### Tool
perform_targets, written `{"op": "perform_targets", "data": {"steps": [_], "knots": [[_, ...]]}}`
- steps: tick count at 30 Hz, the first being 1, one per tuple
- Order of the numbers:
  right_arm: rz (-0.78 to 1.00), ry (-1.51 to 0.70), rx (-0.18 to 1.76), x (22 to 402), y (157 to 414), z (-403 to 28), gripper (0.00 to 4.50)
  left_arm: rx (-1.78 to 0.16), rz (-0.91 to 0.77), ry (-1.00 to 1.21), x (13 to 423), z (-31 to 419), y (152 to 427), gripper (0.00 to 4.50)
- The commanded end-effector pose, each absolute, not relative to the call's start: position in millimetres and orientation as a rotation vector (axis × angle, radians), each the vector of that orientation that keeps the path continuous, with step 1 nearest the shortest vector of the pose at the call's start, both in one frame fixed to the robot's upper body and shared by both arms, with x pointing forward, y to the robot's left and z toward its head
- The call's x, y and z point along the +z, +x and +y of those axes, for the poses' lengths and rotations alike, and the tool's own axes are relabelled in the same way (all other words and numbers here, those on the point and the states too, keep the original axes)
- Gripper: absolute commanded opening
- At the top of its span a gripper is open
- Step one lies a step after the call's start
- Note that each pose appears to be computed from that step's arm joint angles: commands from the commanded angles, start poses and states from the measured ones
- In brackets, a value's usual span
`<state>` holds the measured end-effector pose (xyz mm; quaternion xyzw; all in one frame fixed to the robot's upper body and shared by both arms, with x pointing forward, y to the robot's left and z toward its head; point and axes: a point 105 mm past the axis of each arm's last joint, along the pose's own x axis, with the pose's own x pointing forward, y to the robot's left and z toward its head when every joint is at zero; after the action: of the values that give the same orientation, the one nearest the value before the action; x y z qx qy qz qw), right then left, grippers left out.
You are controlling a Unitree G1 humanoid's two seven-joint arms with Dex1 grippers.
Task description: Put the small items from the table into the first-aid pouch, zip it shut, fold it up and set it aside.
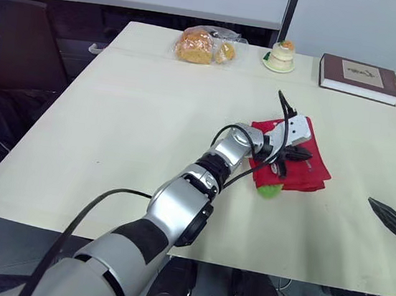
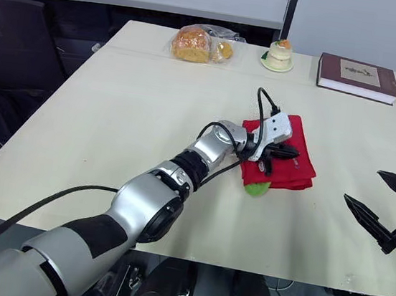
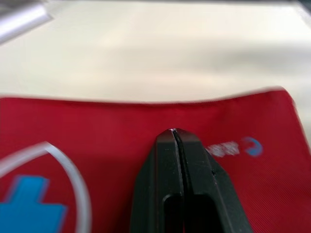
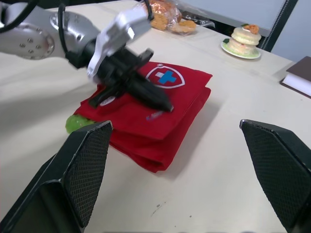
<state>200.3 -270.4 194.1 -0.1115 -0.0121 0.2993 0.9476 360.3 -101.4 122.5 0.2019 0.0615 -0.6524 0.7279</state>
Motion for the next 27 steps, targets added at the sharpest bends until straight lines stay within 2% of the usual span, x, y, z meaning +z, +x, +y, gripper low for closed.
{"op": "perform_targets", "data": {"steps": [1, 5, 8, 13, 17, 21, 27], "knots": [[-0.056, -0.270, 0.601, 202, 198, -270, 4.50, -1.540, 0.234, 0.574, 79, -110, 334, 0.03], [-0.056, -0.278, 0.591, 204, 197, -273, 4.50, -1.591, 0.284, 0.675, 54, -112, 318, 0.03], [-0.054, -0.279, 0.589, 202, 196, -272, 4.50, -1.645, 0.263, 0.688, 52, -119, 308, 0.03], [-0.055, -0.274, 0.580, 200, 195, -271, 4.50, -1.757, 0.167, 0.493, 80, -137, 293, 0.03], [-0.056, -0.271, 0.577, 199, 195, -271, 4.50, -1.841, 0.066, 0.261, 124, -146, 288, 0.03], [-0.059, -0.270, 0.578, 199, 196, -270, 4.50, -1.727, -0.003, 0.149, 155, -151, 307, 0.03], [-0.060, -0.271, 0.576, 199, 197, -269, 4.50, -1.288, -0.032, -0.003, 194, -136, 370, 0.03]]}}
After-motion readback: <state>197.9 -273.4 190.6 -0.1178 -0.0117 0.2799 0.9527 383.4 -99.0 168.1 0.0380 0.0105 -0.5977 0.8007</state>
